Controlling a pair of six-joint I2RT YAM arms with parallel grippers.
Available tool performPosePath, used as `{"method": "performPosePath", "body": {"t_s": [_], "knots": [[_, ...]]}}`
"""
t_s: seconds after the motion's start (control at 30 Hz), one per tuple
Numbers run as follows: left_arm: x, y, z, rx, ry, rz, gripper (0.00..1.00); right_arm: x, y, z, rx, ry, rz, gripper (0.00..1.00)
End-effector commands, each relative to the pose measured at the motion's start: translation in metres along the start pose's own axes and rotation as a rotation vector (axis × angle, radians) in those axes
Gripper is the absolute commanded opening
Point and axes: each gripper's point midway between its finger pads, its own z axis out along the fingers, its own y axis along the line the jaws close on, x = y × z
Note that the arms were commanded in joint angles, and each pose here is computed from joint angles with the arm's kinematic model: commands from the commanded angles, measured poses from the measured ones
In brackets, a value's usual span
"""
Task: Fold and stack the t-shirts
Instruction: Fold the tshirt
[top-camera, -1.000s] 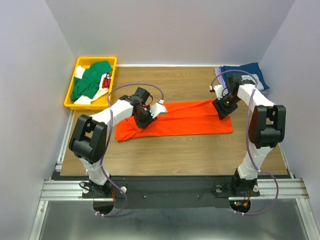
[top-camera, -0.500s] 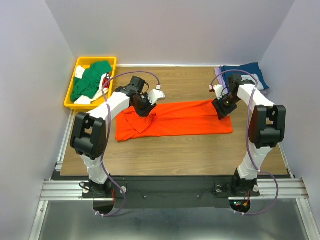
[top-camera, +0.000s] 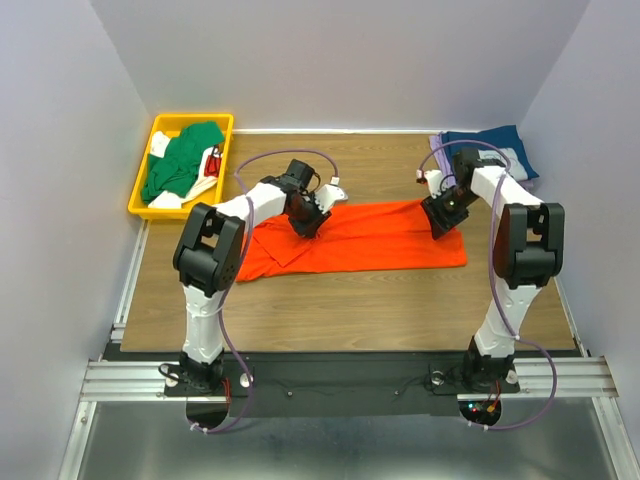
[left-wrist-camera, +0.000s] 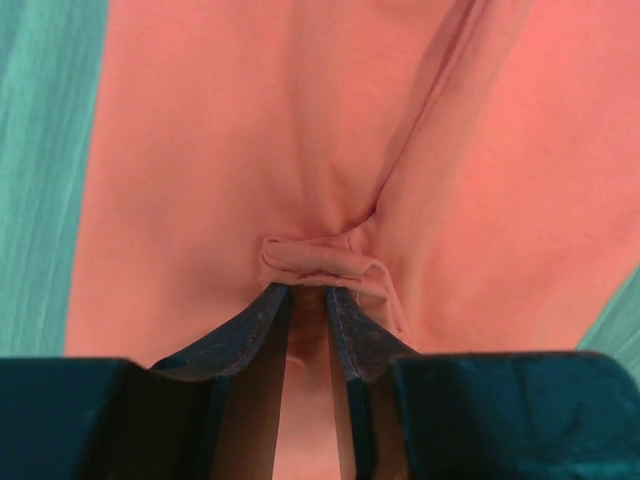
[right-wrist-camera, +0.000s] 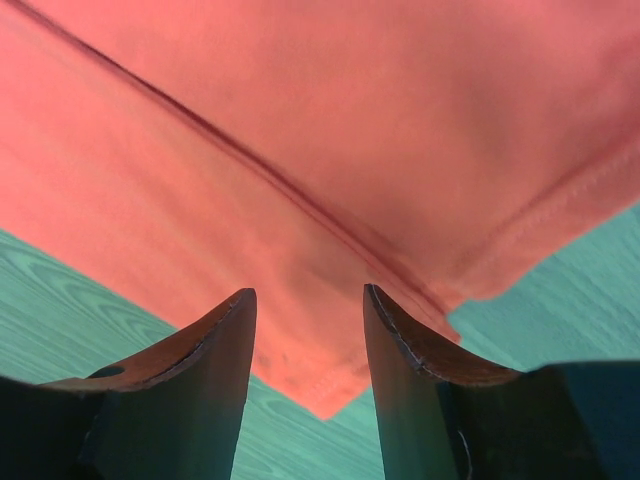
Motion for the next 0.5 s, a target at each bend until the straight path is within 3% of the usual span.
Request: {"method": "performPosePath", "body": {"t_s": [0.0, 0.17, 0.27, 0.47], "knots": [[-0.018, 0.002, -0.021, -0.043, -0.057, -0.044, 0.35, -0.029, -0.004, -0.009, -0.008, -0.097, 0.011, 0.52], [-0.055, -0.008, -0.103, -0.153, -0.237, -0.116, 0.44, -0.024, 0.001, -0.002, -0.036, -0.084, 0.018, 0.52], [-0.046, -0.022, -0.129, -0.193, -0.287, -0.189, 0.44, -0.011, 0.006, 0.014, -0.041, -0.019, 0.0, 0.5], [0.004, -0.038, -0.126, -0.205, -0.229, -0.382, 0.36, 0.022, 0.015, 0.033, -0.051, 0.095, 0.0, 0.47]]}}
